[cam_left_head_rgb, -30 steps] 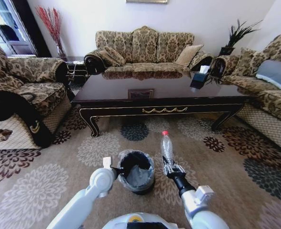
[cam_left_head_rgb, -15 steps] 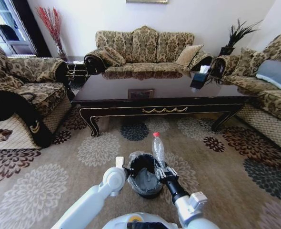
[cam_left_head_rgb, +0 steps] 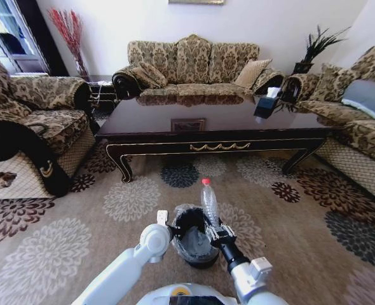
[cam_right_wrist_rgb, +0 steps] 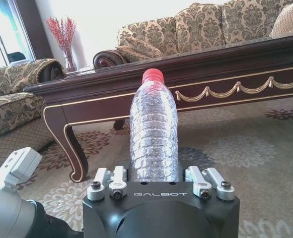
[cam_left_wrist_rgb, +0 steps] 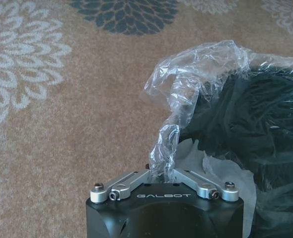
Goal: Move to the front of the table and pick up the trash from the floor, then place it into the trash bin.
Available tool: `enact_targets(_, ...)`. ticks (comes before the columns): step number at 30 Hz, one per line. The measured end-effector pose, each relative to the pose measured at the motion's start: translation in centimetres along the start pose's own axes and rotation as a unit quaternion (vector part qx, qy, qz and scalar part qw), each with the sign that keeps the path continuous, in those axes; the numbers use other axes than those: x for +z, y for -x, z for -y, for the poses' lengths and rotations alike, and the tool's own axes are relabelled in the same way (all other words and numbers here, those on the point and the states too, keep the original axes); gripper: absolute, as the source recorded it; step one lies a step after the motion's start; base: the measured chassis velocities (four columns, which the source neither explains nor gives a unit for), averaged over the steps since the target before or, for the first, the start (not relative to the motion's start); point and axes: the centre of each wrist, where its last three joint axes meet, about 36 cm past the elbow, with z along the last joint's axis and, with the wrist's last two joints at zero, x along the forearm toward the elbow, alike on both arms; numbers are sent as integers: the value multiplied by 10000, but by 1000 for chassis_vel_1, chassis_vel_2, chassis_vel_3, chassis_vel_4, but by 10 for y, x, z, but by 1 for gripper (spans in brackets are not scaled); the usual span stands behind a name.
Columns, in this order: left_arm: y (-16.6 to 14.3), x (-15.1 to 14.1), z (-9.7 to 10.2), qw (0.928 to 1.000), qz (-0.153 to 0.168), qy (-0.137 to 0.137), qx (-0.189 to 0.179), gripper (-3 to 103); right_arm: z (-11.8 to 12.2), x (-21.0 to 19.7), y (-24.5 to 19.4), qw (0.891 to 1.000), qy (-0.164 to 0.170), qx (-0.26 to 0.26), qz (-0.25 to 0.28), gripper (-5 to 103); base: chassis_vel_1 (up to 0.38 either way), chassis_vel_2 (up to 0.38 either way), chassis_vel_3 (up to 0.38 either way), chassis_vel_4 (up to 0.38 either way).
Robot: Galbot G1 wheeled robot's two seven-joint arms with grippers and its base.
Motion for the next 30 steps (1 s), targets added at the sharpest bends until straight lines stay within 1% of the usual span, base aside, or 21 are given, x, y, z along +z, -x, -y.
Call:
enact_targets(2, -1, 1, -1, 10000, -19, 9, 1, 0, 0, 0, -1, 10000, -1, -8, -14, 58, 0, 0, 0, 0)
enact_targets(3, -1, 1, -2, 10000, -22, 8, -7, 0, 0, 0, -1, 10000, -2, -12, -18, 58, 0, 0, 0, 0)
enact_targets(4, -1, 1, -3, 10000, -17, 4, -19, 0, 0, 1, -1, 10000, -2, -13, -22, 64, 0, 0, 0, 0)
enact_targets(5, -1, 1, -3, 10000, -17, 4, -19, 0, 0, 1, -1, 10000, -2, -13, -22, 64, 0, 0, 0, 0)
enact_targets(8, -3, 0, -6, 10000, 2, -2, -44, 0, -1, 1, -1, 10000, 7, -19, -39, 80, 0, 0, 0, 0)
enact_targets(9, -3, 0, -6, 10000, 2, -2, -44, 0, -1, 1, -1, 10000, 7, -19, -39, 80, 0, 0, 0, 0)
enact_targets(11, -4, -1, -6, 10000, 8, -8, -25, 0, -1, 2, -2, 10000, 4, -26, -64, 91, 0, 0, 0, 0)
enact_targets(12, -5, -1, -7, 10000, 16, -16, -27, 0, -1, 2, -2, 10000, 1, -24, -70, 91, 0, 0, 0, 0)
enact_targets(13, -5, -2, -8, 10000, 23, -22, -34, 0, -1, 2, -2, 10000, 0, -23, -73, 96, 0, 0, 0, 0)
enact_targets(14, -5, -2, -8, 10000, 23, -22, -34, 0, -1, 2, -2, 10000, 0, -23, -73, 96, 0, 0, 0, 0)
enact_targets(16, -6, -4, -15, 9999, 56, -78, -103, 0, 0, 3, -2, 10000, 2, -9, -83, 100, 0, 0, 0, 0)
enact_targets(19, -6, -5, -21, 9998, 74, -140, -144, 0, 0, 3, -2, 10000, 1, -3, -91, 100, 0, 0, 0, 0)
enact_targets(20, -8, -7, -28, 9995, 105, -228, -181, 0, 0, 4, -2, 9999, 0, 3, -103, 100, 0, 0, 0, 0)
enact_targets(22, -10, -8, -38, 9991, 131, -323, -230, 0, 0, 5, -1, 9999, 1, 8, -111, 100, 0, 0, 0, 0)
enact_targets(23, -10, -8, -38, 9991, 131, -323, -230, 0, 0, 5, -1, 9999, 1, 8, -111, 100, 0, 0, 0, 0)
enact_targets(24, -12, -7, -49, 9986, 147, -423, -297, 0, 0, 6, -1, 9999, 4, 13, -116, 100, 0, 0, 0, 0)
enact_targets(26, -14, -6, -63, 9978, 158, -509, -389, 0, 0, 6, -1, 9999, 15, 19, -118, 100, 0, 0, 0, 0)
enact_targets(28, -15, -5, -67, 9976, 163, -530, -412, 0, 0, 6, -1, 9999, 18, 21, -118, 100, 0, 0, 0, 0)
enact_targets(30, -21, -4, -83, 9964, 206, -640, -518, 0, 0, 7, 0, 9999, 29, 20, -116, 100, 0, 0, 0, 0)
